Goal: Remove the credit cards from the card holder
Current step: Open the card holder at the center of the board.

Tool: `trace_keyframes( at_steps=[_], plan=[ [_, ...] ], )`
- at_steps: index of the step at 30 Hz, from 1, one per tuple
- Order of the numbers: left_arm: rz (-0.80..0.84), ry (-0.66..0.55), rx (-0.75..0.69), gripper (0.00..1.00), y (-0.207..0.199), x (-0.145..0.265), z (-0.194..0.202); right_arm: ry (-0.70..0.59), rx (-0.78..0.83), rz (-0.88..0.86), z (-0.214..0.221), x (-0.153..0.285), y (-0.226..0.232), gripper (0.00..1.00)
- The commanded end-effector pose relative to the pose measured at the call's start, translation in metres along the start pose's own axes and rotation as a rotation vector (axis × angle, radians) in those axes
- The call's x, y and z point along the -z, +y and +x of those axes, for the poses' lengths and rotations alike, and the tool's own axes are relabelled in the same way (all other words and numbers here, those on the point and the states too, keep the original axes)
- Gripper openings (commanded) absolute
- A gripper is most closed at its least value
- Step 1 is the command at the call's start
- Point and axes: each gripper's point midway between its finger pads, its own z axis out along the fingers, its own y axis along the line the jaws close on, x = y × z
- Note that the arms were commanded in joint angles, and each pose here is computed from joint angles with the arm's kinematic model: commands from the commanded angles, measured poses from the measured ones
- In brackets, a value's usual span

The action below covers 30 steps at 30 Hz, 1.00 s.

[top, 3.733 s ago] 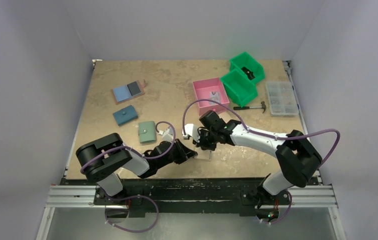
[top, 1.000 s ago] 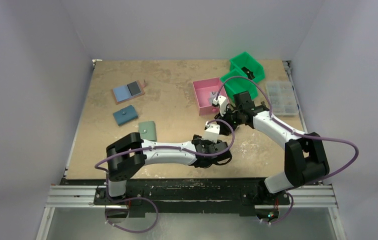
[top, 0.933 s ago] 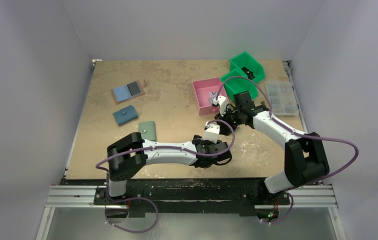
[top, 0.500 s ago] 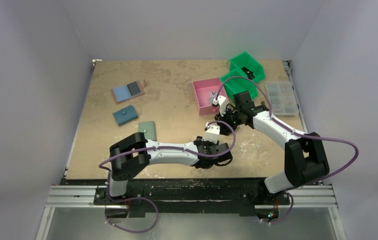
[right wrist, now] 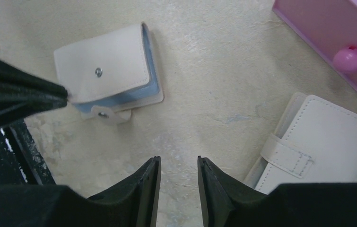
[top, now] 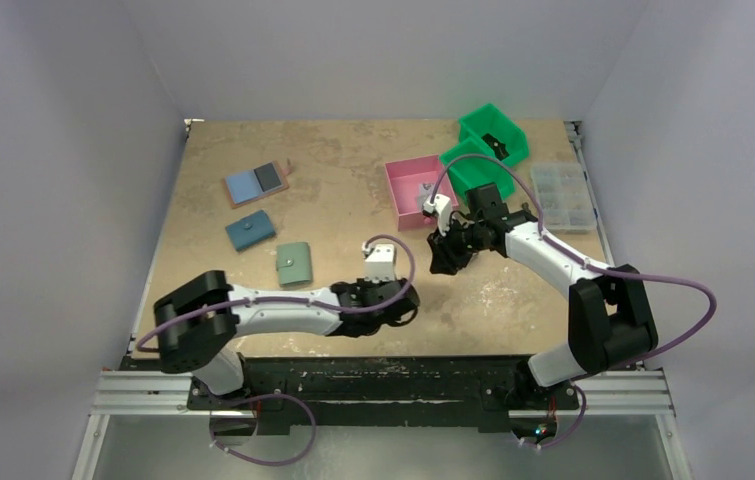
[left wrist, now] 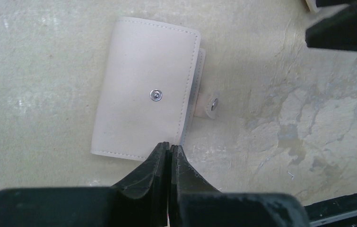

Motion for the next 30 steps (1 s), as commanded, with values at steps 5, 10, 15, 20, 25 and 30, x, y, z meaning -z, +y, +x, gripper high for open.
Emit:
trace_keyframes(
  at_steps=[5, 10, 15, 20, 25, 30],
  plan=[
    [0.281, -0.063, 0.329, 0.0, 0.003, 0.019, -0.036, -0.038, 0.102, -0.167, -0.014, -0.003, 0.042, 0.56],
    [0.363, -0.056, 0.417, 0.0, 0.01, 0.027, -0.046, 0.001, 0.216, -0.209, -0.017, -0.022, 0.065, 0.65],
    [0.381, -0.047, 0.451, 0.0, 0.013, 0.03, -0.048, -0.03, 0.244, -0.199, -0.04, -0.031, 0.068, 0.66],
    [0.4, -0.042, 0.486, 0.0, 0.015, 0.032, -0.048, -0.013, 0.251, -0.203, -0.046, -0.043, 0.073, 0.68],
    [0.412, -0.044, 0.496, 0.0, 0.014, 0.033, -0.05, 0.016, 0.262, -0.148, -0.046, -0.056, 0.071, 0.69],
    [0.412, -0.041, 0.502, 0.0, 0.015, 0.032, -0.049, 0.051, 0.257, -0.103, -0.042, -0.067, 0.064, 0.68]
  ],
)
